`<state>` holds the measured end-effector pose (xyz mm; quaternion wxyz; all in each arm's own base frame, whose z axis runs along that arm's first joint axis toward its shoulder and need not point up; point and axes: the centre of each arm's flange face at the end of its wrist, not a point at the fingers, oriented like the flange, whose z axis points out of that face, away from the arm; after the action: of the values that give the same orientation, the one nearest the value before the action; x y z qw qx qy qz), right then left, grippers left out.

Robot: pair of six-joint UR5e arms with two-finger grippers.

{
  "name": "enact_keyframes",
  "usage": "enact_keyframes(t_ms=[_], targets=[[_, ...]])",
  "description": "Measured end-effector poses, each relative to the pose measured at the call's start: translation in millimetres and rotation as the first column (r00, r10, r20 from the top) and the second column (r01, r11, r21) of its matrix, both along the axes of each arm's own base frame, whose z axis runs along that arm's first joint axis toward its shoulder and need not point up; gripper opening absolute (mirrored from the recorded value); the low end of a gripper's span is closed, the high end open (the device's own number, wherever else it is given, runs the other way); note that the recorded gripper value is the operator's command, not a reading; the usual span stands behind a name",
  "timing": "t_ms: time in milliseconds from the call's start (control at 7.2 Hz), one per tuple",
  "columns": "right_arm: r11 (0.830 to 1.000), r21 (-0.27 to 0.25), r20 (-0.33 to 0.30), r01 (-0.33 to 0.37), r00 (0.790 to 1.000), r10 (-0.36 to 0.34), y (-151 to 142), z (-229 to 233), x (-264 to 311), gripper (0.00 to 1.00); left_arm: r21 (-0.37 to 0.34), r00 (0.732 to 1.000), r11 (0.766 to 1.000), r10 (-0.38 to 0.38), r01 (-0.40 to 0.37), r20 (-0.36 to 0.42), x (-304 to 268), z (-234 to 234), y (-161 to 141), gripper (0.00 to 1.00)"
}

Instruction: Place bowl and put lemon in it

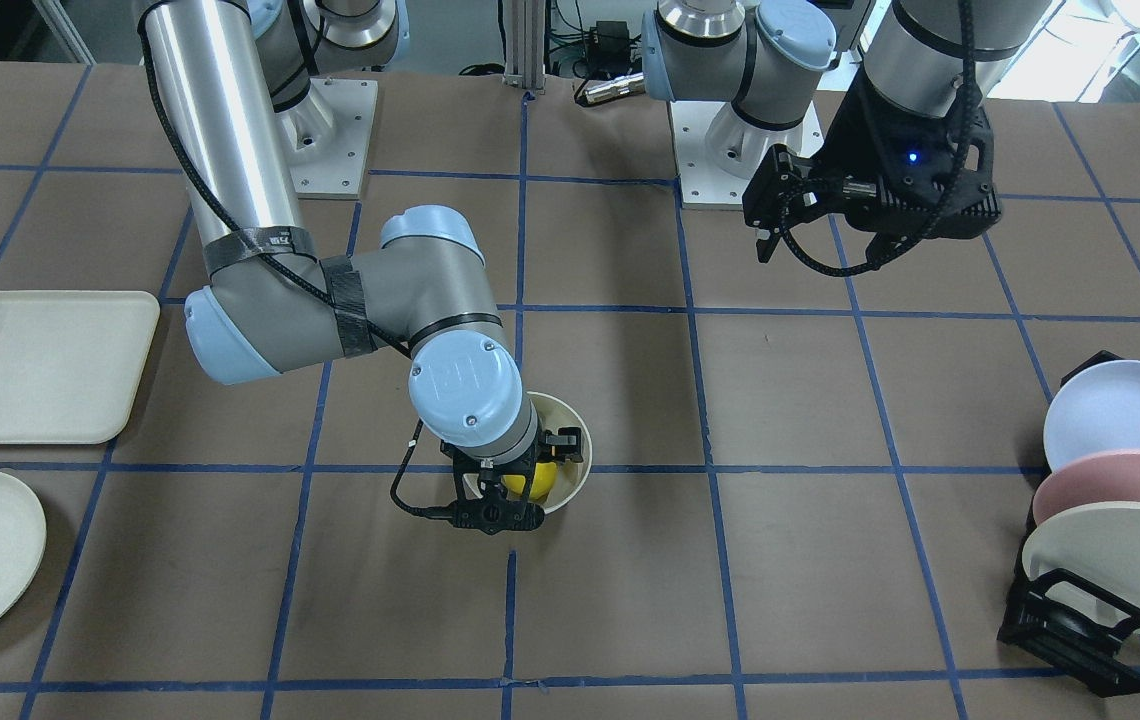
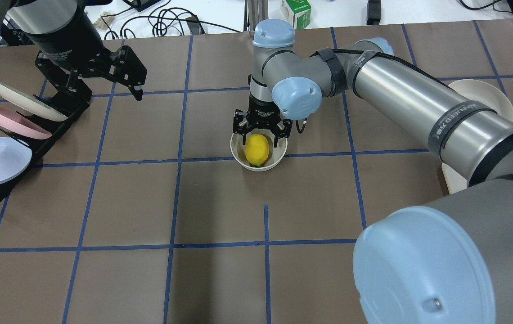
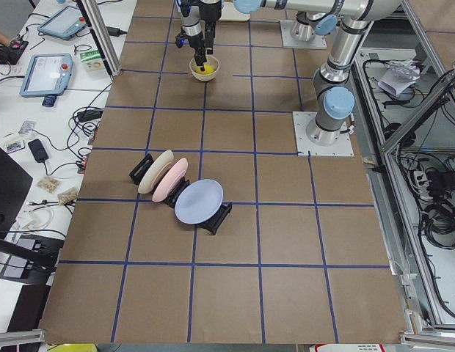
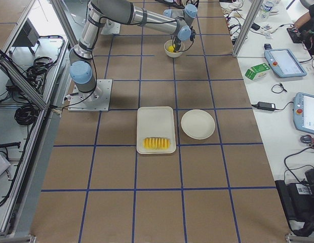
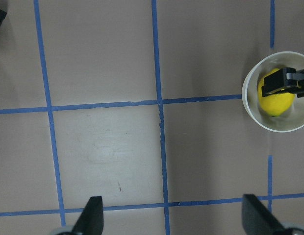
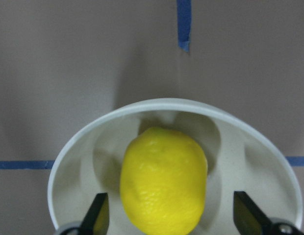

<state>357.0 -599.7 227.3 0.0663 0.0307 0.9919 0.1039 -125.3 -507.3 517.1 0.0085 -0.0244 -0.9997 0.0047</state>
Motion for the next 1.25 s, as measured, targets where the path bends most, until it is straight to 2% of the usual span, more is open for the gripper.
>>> enact_keyframes(t_ms=[139,417,556,833,1111,1250], targets=[[1.000,-0.014,0.004,0.007,1.000,-0.007,-2.4,17.7,-6.2,1.00,0.000,1.000,1.000,-0.001,0.001,-0.004,-1.1,-0.2,-0.1,1.00],[0.997,-0.057,-0.003,0.045,0.999,-0.045,4.1,90.6,-38.4,1.00,-0.002,1.000,1.000,-0.001,0.001,-0.004,-3.1,0.5,0.7,1.00],[0.993,-0.093,-0.033,0.076,0.996,-0.079,10.3,133.6,-69.5,1.00,-0.001,1.000,1.000,-0.002,0.002,-0.004,-3.9,0.0,1.5,1.00],[0.972,-0.167,-0.102,0.164,0.978,-0.182,21.8,204.6,-146.3,1.00,-0.004,1.000,1.000,-0.002,0.002,-0.003,-3.1,1.4,2.4,1.00],[0.956,-0.167,-0.119,0.240,0.958,-0.261,41.2,245.5,-201.1,1.00,-0.007,1.000,1.000,-0.002,0.002,-0.001,-0.5,3.5,3.7,1.00],[0.956,-0.176,-0.120,0.236,0.959,-0.259,55.8,264.9,-210.3,1.00,-0.009,1.000,1.000,-0.003,0.003,-0.001,-0.2,4.5,4.9,1.00]])
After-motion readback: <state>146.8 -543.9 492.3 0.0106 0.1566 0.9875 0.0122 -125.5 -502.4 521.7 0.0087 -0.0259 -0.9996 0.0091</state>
